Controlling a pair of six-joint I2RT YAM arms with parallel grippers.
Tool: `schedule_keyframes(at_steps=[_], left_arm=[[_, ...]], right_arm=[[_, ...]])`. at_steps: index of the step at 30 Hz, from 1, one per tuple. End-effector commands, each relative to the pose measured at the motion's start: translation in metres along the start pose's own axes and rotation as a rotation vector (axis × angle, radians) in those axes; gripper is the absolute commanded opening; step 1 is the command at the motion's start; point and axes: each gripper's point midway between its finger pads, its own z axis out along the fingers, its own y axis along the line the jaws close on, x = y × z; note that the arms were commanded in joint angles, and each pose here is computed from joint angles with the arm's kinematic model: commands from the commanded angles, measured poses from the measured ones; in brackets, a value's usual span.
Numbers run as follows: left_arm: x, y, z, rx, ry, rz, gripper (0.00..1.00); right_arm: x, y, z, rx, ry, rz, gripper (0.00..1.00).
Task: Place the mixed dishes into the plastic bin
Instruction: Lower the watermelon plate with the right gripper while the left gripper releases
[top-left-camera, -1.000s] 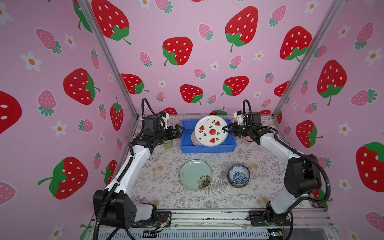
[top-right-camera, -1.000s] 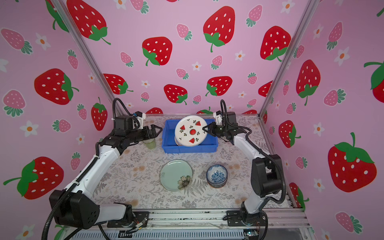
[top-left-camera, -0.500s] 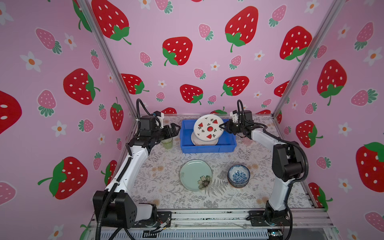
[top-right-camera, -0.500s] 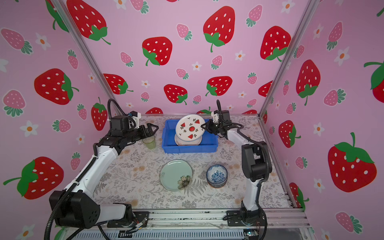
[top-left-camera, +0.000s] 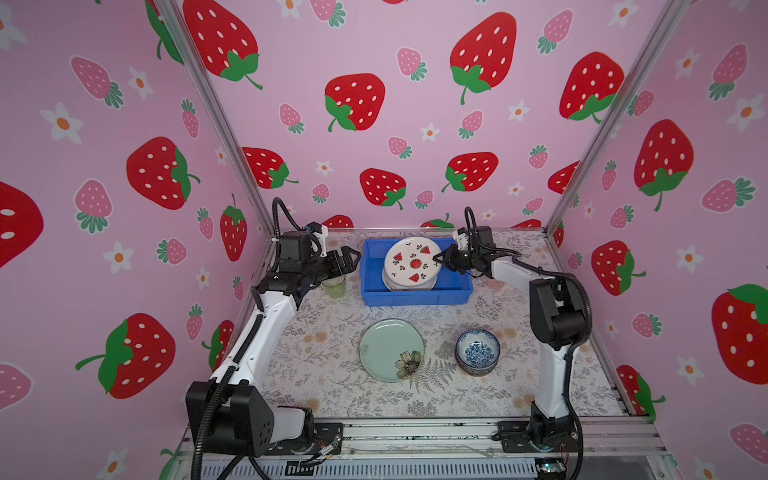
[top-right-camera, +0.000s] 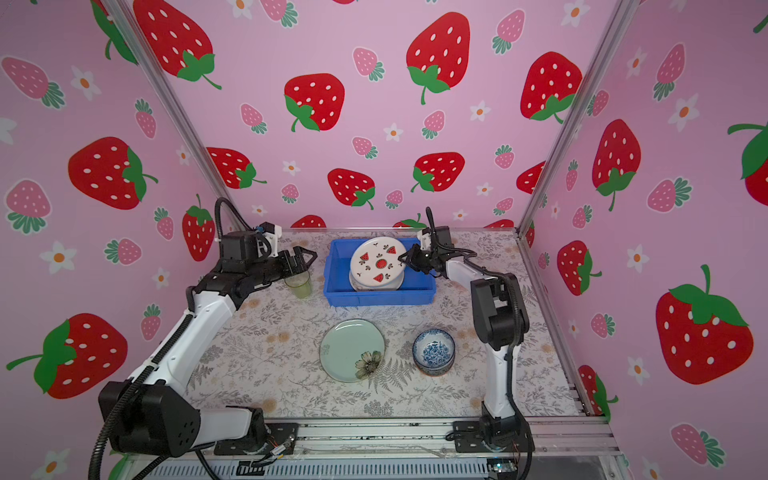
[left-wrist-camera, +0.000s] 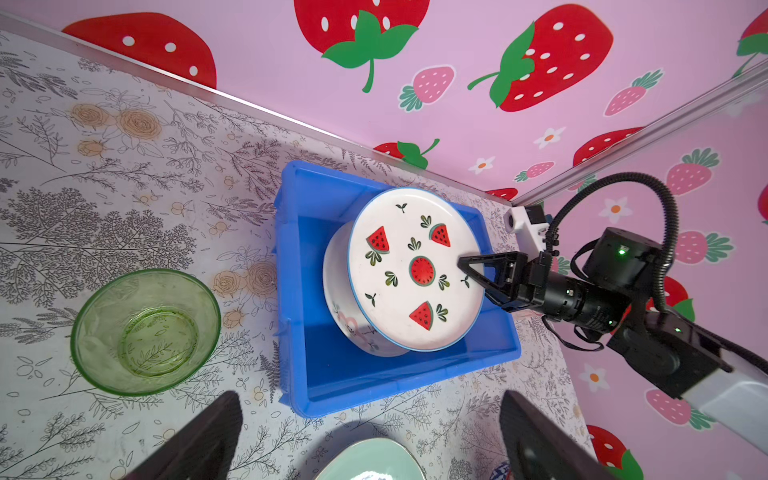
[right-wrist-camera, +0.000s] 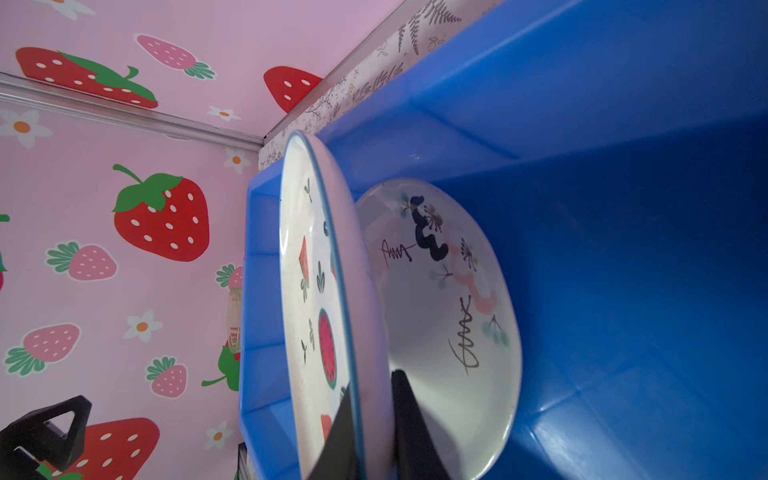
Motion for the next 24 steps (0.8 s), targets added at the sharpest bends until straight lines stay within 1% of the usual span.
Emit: schedule_keyframes(at_steps=[1, 8, 16, 21, 24], left_arm=[[0.001, 0.004, 0.002, -0.006, 0.005, 0.0, 0.99], [0.003, 0.007, 0.007, -0.008, 0.019, -0.005, 0.99], [0.007, 0.009, 0.012, -0.005, 0.04, -0.016, 0.99], [0.007, 0.008, 0.013, -0.001, 0.045, -0.022, 0.99], [0.007, 0.008, 0.013, 0.0, 0.046, -0.021, 0.99]], right_arm=[[-0.021, 0.038, 0.0, -0.105, -0.054, -0.064, 0.0], [-0.012, 0.023, 0.013, -0.089, -0.027, -0.053, 0.0], [-0.004, 0.008, 0.018, -0.065, -0.014, -0.039, 0.0], [0.0, -0.001, 0.02, -0.032, -0.01, -0.042, 0.11], [0.001, -0.007, 0.02, -0.006, -0.007, -0.051, 0.21]])
